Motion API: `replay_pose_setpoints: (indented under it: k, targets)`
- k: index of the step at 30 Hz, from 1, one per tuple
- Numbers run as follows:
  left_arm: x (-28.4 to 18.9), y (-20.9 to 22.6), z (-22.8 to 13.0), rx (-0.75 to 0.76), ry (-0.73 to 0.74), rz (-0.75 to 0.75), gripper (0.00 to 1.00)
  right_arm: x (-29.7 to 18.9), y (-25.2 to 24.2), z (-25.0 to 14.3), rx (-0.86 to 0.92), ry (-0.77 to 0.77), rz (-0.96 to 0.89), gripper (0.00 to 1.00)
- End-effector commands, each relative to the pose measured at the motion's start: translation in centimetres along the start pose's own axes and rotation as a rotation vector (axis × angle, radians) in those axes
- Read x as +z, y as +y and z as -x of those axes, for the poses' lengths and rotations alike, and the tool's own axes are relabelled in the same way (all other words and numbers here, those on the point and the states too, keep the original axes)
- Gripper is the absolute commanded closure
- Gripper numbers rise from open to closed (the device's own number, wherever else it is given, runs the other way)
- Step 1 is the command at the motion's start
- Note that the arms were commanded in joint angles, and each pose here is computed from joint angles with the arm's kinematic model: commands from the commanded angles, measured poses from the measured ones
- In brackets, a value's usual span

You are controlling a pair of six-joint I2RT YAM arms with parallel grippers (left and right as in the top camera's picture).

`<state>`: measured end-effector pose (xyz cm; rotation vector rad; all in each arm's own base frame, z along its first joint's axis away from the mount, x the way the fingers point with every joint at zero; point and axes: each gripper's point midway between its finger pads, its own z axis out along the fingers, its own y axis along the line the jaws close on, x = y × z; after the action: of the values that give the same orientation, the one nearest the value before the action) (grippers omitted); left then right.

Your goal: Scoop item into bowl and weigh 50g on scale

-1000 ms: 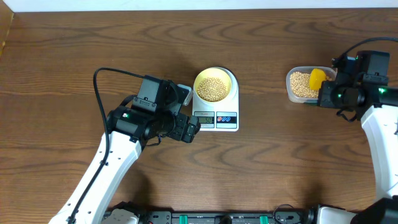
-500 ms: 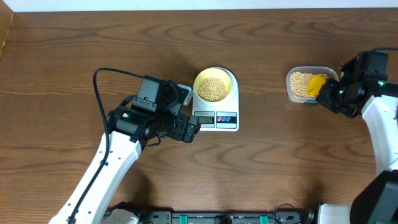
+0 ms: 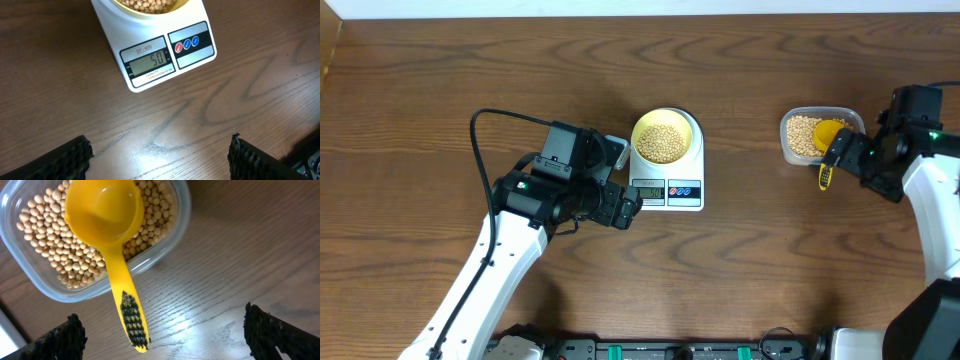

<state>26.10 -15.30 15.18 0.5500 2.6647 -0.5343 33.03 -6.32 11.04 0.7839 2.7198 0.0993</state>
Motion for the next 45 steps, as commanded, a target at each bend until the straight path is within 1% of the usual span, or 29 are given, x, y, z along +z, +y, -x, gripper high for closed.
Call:
replay_pose_setpoints:
  k: [1,6,10,18,23,27,31,32,33,34,35,36,37,38,39,42,45]
  targets:
    - [-0.2,-0.1,-0.2,-0.005,-0.003,-0.007,0.11,-1.0,-0.5,0.5,-0.003,-0.034,-0.023,0.01]
    - [-0.2,-0.1,-0.2,-0.005,-0.003,-0.007,0.11,-1.9,-1.7,0.5,-0.002,-0.057,-0.089,0.01]
    - [-0.2,-0.1,-0.2,-0.005,-0.003,-0.007,0.11,-3.1,-1.2,1.7,-0.004,-0.135,-0.06,0.01]
    - [-0.2,-0.1,-0.2,-0.005,-0.003,-0.007,0.11,-7.3,0.3,4.8,-0.229,-0.346,-0.013,0.01]
    - [-0.2,-0.1,-0.2,-0.005,-0.003,-0.007,0.11,-9.6,0.9,5.9,-0.314,-0.445,-0.002,0.01]
    - [-0.2,-0.1,-0.2,-0.005,-0.003,-0.007,0.11,-10.6,2.0,6.2,-0.375,-0.486,0.061,0.01]
    - [-0.2,-0.1,-0.2,-0.005,-0.003,-0.007,0.11,-11.7,2.8,5.8,-0.371,-0.49,0.188,0.05]
    - [-0.2,-0.1,-0.2,-0.005,-0.003,-0.007,0.11,-12.1,3.0,5.7,-0.37,-0.496,0.221,0.07]
    - [-0.2,-0.1,-0.2,-0.005,-0.003,-0.007,0.11,-12.6,3.1,5.8,-0.368,-0.507,0.252,0.13]
    - [-0.2,-0.1,-0.2,-0.005,-0.003,-0.007,0.11,-13.0,3.0,5.9,-0.364,-0.518,0.264,0.21]
    - [-0.2,-0.1,-0.2,-0.005,-0.003,-0.007,0.11,-13.4,2.7,6.1,-0.357,-0.533,0.268,0.34]
    - [-0.2,-0.1,-0.2,-0.005,-0.003,-0.007,0.11,-13.8,2.2,6.3,-0.346,-0.549,0.259,0.44]
    - [-0.2,-0.1,-0.2,-0.005,-0.003,-0.007,0.11,-14.2,1.8,6.4,-0.338,-0.56,0.253,0.45]
    - [-0.2,-0.1,-0.2,-0.005,-0.003,-0.007,0.11,-14.5,1.5,6.4,-0.329,-0.57,0.248,0.44]
    - [-0.2,-0.1,-0.2,-0.005,-0.003,-0.007,0.11,-14.8,1.2,6.5,-0.314,-0.579,0.245,0.01]
    - [-0.2,-0.1,-0.2,-0.005,-0.003,-0.007,0.11,-15.1,0.7,6.6,-0.274,-0.586,0.247,0.01]
    - [-0.2,-0.1,-0.2,-0.005,-0.003,-0.007,0.11,-15.0,0.7,6.5,-0.272,-0.579,0.248,0.01]
